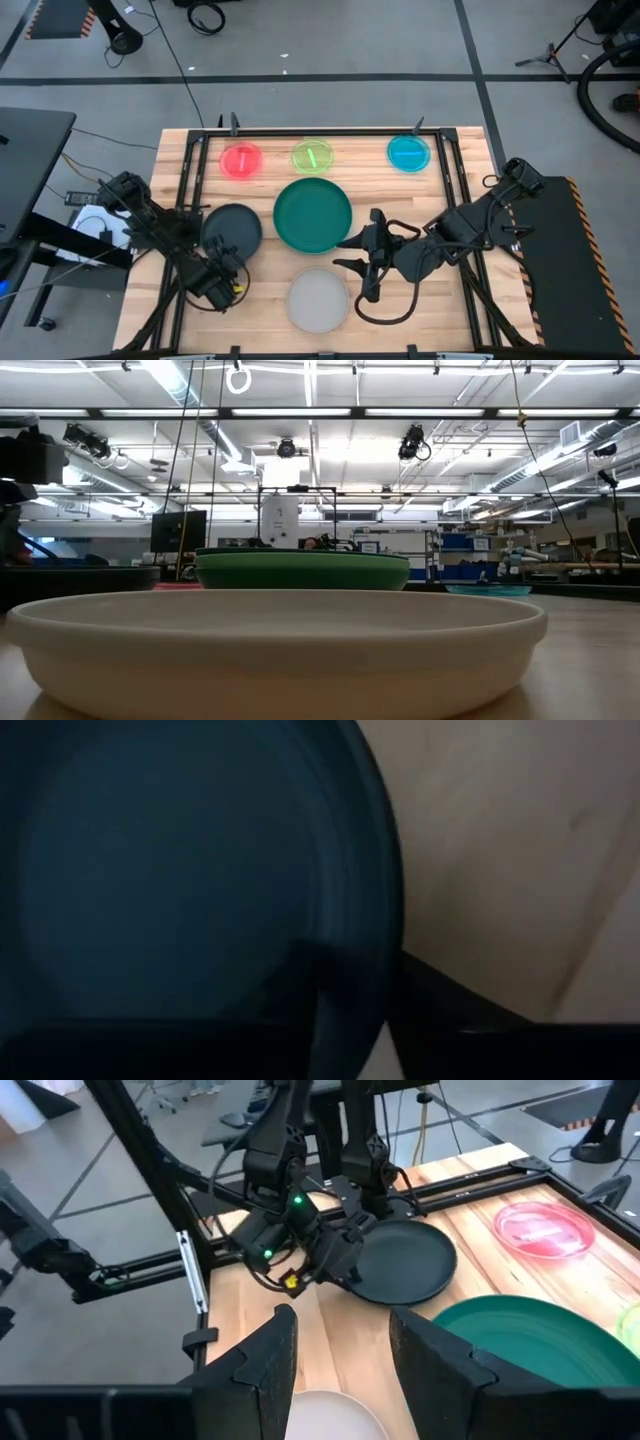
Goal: Stack plastic plates
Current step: Stack the stacked plates on the green plate
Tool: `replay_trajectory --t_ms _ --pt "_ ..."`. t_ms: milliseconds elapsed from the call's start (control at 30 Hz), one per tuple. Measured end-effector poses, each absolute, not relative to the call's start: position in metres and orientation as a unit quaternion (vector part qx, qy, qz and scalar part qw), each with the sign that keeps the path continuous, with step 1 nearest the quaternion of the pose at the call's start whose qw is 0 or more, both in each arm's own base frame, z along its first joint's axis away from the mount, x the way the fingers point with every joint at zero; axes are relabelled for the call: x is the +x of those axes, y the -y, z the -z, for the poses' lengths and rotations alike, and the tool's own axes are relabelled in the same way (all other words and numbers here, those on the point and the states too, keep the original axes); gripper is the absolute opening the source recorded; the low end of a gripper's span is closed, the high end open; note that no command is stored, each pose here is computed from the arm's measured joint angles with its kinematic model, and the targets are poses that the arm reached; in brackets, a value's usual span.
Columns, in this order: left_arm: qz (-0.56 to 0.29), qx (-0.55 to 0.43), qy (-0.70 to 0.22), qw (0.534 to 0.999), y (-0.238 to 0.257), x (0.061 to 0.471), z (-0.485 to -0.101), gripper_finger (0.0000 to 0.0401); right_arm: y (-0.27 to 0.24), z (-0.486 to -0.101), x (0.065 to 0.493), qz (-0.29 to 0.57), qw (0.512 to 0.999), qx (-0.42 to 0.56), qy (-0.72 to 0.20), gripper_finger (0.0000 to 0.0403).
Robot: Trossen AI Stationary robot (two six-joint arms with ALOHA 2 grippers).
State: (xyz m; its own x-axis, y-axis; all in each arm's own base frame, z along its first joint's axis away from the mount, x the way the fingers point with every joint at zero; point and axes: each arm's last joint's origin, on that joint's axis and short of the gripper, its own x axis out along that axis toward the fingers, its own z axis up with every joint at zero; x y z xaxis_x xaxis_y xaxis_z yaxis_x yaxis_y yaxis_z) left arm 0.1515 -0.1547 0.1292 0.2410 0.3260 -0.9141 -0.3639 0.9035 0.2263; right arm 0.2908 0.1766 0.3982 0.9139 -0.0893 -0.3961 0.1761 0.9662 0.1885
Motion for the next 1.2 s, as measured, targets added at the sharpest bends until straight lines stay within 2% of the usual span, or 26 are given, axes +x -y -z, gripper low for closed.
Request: replay_trajectory --t_ms 133,367,567,733,933,1100,1200 --pt "-0.221 -0.018 -0.585 0.78 0.154 0.157 -0.134 0.0045 -0.18 -0.407 0.284 0.07 0.973 0.104 -0.193 0.0159" --pt "-0.2 0.012 -0.561 0.803 0.176 0.179 -0.19 0.0032 -0.174 -0.437 0.262 0.138 0.972 0.063 -0.181 0.0157" --pt "-0.195 0.04 -0.454 0.869 0.182 0.214 -0.241 0.0032 -0.173 -0.442 0.263 0.138 0.971 0.095 -0.171 0.0157" --pt "-0.152 0.104 -0.403 0.896 0.163 0.258 -0.253 0.0035 -0.173 -0.424 0.268 0.15 0.964 0.102 -0.195 0.0157" --pt "-0.142 0.125 -0.404 0.895 0.112 0.304 -0.253 0.0036 -0.167 -0.4 0.267 0.18 0.94 0.15 -0.249 0.0157" --pt "-0.15 0.142 -0.414 0.887 0.086 0.327 -0.239 0.0037 -0.183 -0.346 0.263 0.175 0.917 0.134 -0.331 0.0157" --pt "-0.13 0.15 -0.418 0.887 0.086 0.339 -0.225 0.0038 -0.202 -0.311 0.272 0.13 0.922 0.102 -0.351 0.0157"
